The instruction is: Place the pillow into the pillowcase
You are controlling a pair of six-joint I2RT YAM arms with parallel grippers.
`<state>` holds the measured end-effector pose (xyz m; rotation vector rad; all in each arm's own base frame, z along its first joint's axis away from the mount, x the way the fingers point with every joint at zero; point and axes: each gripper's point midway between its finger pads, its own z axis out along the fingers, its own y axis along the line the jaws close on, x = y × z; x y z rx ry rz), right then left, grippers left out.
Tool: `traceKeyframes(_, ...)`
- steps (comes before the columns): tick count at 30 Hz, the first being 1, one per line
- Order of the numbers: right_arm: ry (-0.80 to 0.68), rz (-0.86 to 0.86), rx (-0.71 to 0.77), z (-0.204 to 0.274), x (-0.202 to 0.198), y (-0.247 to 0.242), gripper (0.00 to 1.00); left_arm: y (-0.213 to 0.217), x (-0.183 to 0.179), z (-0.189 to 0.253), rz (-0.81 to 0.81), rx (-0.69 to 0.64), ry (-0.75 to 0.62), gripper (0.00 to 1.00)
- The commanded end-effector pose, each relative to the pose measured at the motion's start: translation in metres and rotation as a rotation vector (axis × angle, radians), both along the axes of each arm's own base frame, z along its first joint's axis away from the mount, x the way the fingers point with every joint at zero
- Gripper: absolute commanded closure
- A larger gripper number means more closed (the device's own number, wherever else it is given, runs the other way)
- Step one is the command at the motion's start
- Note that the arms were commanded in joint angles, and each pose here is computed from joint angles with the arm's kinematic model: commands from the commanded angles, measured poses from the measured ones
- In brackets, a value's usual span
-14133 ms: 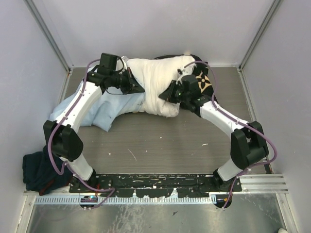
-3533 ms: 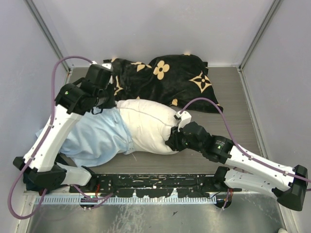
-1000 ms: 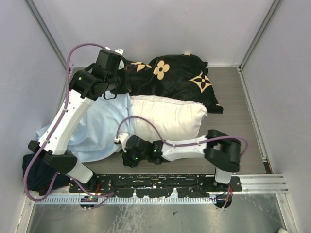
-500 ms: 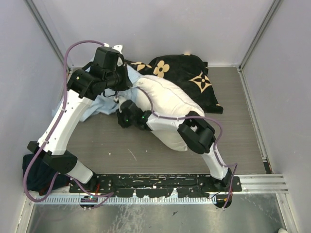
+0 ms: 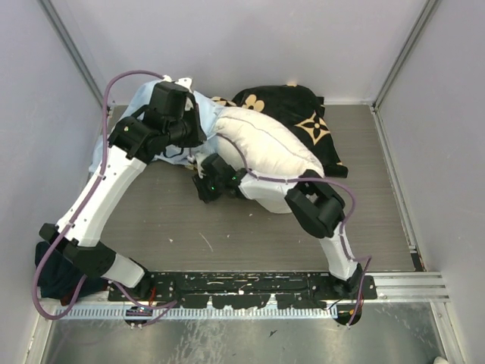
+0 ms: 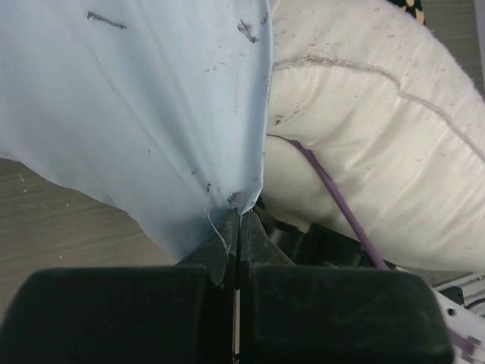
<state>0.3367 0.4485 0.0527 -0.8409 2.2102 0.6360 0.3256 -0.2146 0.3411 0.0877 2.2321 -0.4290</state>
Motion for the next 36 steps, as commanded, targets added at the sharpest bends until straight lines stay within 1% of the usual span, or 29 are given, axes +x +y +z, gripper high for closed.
traceKeyframes(1, 0.032, 0.0, 0.152, 0.057, -0.048, -0.016, 0.62, 0.007, -0.028, -0.008, -0.025, -0.017, 0.055, 1.0)
traceKeyframes(3, 0.071, 0.023, 0.167, 0.06, -0.079, -0.023, 0.61, 0.009, -0.028, -0.013, -0.02, -0.019, 0.067, 1.0)
traceKeyframes(7, 0.08, 0.094, 0.207, 0.085, -0.137, -0.037, 0.58, 0.011, -0.032, -0.019, -0.02, -0.024, 0.081, 1.0)
traceKeyframes(13, 0.102, 0.183, 0.241, 0.117, -0.207, -0.059, 0.56, 0.014, -0.046, -0.028, -0.019, -0.056, 0.109, 1.0)
traceKeyframes(16, 0.079, 0.143, 0.284, 0.142, -0.216, -0.077, 0.56, 0.017, -0.058, -0.032, -0.015, -0.082, 0.125, 1.0)
traceKeyframes(19, 0.029, 0.063, 0.33, 0.179, -0.209, -0.095, 0.55, 0.027, -0.075, -0.037, -0.011, -0.081, 0.14, 1.0)
traceKeyframes(24, -0.071, -0.046, 0.318, 0.217, -0.191, -0.121, 0.54, 0.033, -0.1, -0.057, -0.047, -0.091, 0.188, 1.0)
traceKeyframes(26, -0.103, -0.108, 0.281, 0.219, -0.182, -0.133, 0.5, 0.031, -0.113, -0.065, -0.097, -0.095, 0.215, 1.0)
traceKeyframes(27, -0.12, -0.143, 0.266, 0.219, -0.176, -0.138, 0.48, 0.03, -0.12, -0.068, -0.126, -0.1, 0.231, 0.98)
traceKeyframes(29, -0.121, -0.171, 0.23, 0.209, -0.172, -0.141, 0.47, 0.036, -0.13, -0.071, -0.154, -0.072, 0.243, 0.89)
traceKeyframes(32, -0.098, -0.209, 0.136, 0.179, -0.167, -0.144, 0.47, 0.061, -0.138, -0.058, -0.11, 0.001, 0.206, 0.78)
traceKeyframes(33, -0.092, -0.214, 0.122, 0.173, -0.166, -0.144, 0.47, 0.068, -0.139, -0.048, -0.091, 0.01, 0.179, 0.72)
traceKeyframes(34, -0.083, -0.214, 0.112, 0.165, -0.167, -0.145, 0.47, 0.074, -0.139, -0.039, -0.07, 0.017, 0.156, 0.62)
traceKeyframes(35, -0.074, -0.209, 0.116, 0.161, -0.169, -0.144, 0.47, 0.08, -0.139, -0.028, -0.045, 0.016, 0.129, 0.53)
traceKeyframes(36, -0.064, -0.202, 0.122, 0.158, -0.171, -0.142, 0.47, 0.084, -0.139, -0.023, -0.021, 0.02, 0.121, 0.51)
